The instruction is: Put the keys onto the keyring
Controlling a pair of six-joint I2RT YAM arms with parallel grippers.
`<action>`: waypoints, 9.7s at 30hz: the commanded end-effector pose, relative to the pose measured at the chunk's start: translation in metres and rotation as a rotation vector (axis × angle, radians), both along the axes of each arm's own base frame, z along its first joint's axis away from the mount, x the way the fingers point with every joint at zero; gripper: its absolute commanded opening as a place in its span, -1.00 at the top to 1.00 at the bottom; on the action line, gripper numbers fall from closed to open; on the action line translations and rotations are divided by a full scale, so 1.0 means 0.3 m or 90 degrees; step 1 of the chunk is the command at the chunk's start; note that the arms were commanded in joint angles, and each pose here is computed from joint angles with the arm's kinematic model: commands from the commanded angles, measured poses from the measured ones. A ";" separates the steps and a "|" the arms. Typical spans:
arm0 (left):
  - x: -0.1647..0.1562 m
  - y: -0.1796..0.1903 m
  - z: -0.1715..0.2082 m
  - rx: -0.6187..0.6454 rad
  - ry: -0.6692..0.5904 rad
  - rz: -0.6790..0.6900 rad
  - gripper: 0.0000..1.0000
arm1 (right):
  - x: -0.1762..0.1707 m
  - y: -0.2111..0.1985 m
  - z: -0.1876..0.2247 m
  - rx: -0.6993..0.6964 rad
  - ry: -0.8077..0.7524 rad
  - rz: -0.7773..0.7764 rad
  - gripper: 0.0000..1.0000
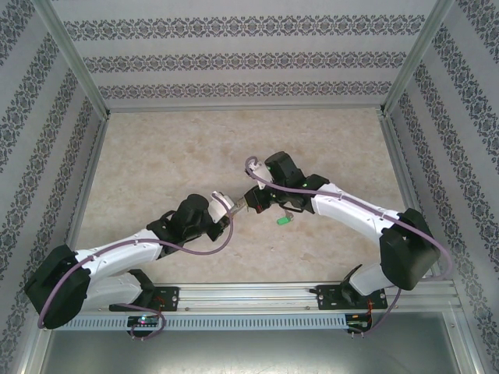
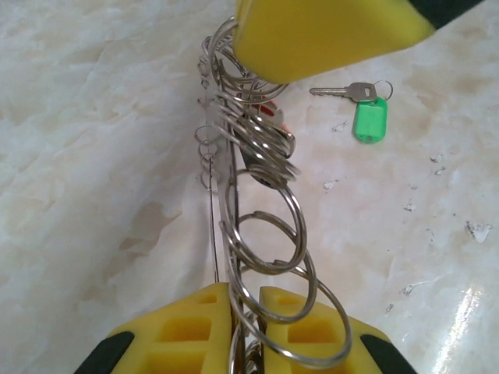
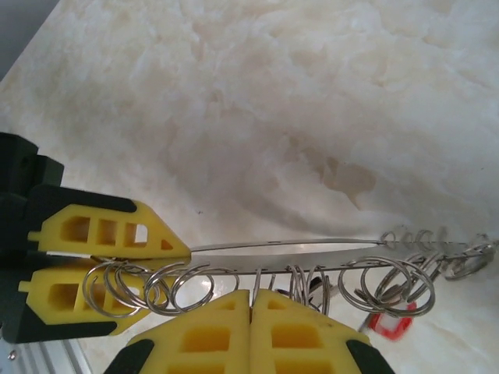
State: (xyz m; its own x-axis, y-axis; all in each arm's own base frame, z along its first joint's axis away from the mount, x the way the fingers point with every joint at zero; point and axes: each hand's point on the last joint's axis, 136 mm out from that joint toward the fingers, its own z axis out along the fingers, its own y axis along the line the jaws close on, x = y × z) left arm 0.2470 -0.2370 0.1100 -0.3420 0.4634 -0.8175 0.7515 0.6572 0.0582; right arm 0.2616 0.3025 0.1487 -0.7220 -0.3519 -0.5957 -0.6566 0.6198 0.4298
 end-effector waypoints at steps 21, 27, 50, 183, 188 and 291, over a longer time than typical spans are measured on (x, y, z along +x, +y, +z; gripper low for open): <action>-0.065 -0.034 0.019 0.128 -0.076 -0.216 1.00 | -0.094 -0.005 -0.038 -0.096 0.177 0.093 1.00; -0.067 -0.020 0.011 0.147 -0.074 -0.217 1.00 | -0.104 0.007 0.006 -0.076 0.206 0.122 1.00; -0.070 -0.011 0.027 0.159 -0.091 -0.225 1.00 | -0.105 0.034 0.063 -0.060 0.224 0.126 1.00; -0.071 -0.107 0.175 -0.114 -0.056 -0.305 0.66 | -0.235 0.052 0.063 0.104 -0.422 0.462 1.00; -0.069 -0.110 0.172 -0.115 -0.052 -0.306 0.60 | -0.240 0.056 0.065 0.111 -0.413 0.464 1.00; -0.087 -0.090 0.139 -0.152 -0.041 -0.269 1.00 | 0.006 -0.494 -0.378 -0.166 0.268 -0.375 0.43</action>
State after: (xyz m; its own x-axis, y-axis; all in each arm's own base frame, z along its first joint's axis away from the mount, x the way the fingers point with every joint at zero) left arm 0.2204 -0.2650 0.1453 -0.1225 0.3650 -0.9229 0.9536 0.3010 -0.0075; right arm 0.2550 0.1493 0.0312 -0.9819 0.0862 -0.1687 0.0242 0.9401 0.3400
